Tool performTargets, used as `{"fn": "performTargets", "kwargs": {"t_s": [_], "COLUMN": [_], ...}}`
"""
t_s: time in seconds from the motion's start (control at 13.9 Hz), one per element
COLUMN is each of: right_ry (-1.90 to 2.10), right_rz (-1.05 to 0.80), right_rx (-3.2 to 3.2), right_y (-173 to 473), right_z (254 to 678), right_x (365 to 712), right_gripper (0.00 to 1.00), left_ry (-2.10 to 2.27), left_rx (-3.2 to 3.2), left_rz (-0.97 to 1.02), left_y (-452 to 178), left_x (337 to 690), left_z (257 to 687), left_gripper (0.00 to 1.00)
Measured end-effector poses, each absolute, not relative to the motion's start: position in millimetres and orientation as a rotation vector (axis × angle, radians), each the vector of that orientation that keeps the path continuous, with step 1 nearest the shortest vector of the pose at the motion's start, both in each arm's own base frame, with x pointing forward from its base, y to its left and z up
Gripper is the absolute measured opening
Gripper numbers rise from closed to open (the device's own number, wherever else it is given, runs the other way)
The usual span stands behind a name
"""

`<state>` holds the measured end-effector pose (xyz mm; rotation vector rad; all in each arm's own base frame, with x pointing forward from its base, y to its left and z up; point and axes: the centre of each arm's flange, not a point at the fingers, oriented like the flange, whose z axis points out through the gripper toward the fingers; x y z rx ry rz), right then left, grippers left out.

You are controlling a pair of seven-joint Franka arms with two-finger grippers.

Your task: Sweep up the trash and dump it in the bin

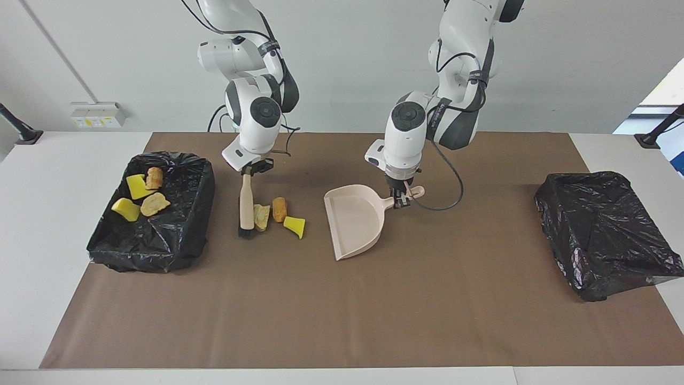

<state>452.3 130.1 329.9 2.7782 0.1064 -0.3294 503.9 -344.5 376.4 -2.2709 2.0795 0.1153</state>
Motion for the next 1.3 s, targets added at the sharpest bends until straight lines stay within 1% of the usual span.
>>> {"fn": "performTargets", "kwargs": {"t_s": [0.22,0.43,0.65,0.94,1.15,1.3], "right_ry": [0.15,0.155,0.198,0.173,0.22,0.268], "right_rz": [-0.373,-0.437,-0.509,-0.59,-0.572,-0.563], "right_rx": [2.862,2.979,3.074,3.204,3.254,3.27], "right_y": [149,189,248,296,317,308], "right_z": [326,323,320,327,343,361], "right_x": [455,451,437,417,414,422], "right_gripper": [0.26,0.26,0.26,0.26,0.26,0.26], "left_ry": [2.096,2.098,2.098,2.096,2.093,2.093], "left_rx": [-2.206,-2.201,-2.195,-2.191,-2.192,-2.193], "left_rz": [0.142,0.18,0.202,0.207,0.207,0.203], "left_y": [-348,-343,-337,-335,-333,-332], "left_x": [496,488,480,477,478,479], "left_z": [369,360,357,358,357,357], "left_gripper": [0.33,0.33,0.33,0.33,0.33,0.33]}}
